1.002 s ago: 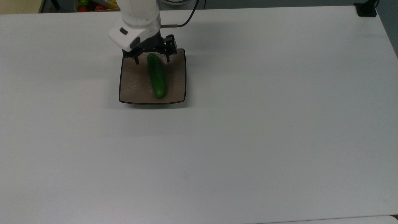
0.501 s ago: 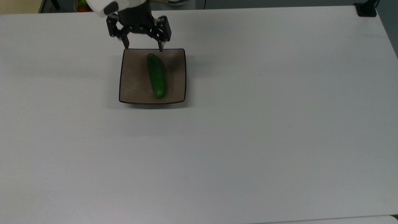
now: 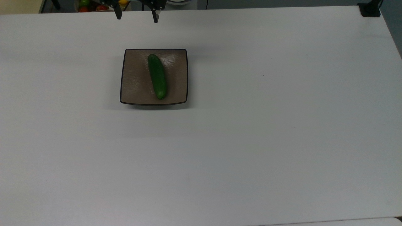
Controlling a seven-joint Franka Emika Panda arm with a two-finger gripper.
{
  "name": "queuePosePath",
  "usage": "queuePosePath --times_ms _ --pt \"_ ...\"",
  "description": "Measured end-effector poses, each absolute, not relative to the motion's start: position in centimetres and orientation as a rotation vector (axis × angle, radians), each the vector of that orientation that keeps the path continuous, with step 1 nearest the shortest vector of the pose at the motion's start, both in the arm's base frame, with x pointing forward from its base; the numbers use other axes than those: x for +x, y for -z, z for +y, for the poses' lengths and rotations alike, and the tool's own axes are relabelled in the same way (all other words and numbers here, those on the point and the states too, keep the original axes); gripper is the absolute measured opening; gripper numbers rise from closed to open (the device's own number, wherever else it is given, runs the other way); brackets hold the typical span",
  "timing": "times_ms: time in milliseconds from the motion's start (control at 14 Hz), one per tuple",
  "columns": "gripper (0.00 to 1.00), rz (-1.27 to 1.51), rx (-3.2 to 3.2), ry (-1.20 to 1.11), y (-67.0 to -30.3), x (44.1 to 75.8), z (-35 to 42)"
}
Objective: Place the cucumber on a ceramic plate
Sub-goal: 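Open the gripper to release the cucumber and raise away from plate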
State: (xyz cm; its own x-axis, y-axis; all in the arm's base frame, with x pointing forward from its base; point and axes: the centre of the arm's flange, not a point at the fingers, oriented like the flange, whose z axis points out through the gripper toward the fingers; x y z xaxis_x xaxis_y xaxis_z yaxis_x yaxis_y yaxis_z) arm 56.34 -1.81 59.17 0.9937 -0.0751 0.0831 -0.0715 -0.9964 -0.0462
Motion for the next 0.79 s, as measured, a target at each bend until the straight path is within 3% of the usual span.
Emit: queuePosePath --times_ms 787 --pt "1.00 0.037 -3.150 0.116 -58.84 56.25 -0.97"
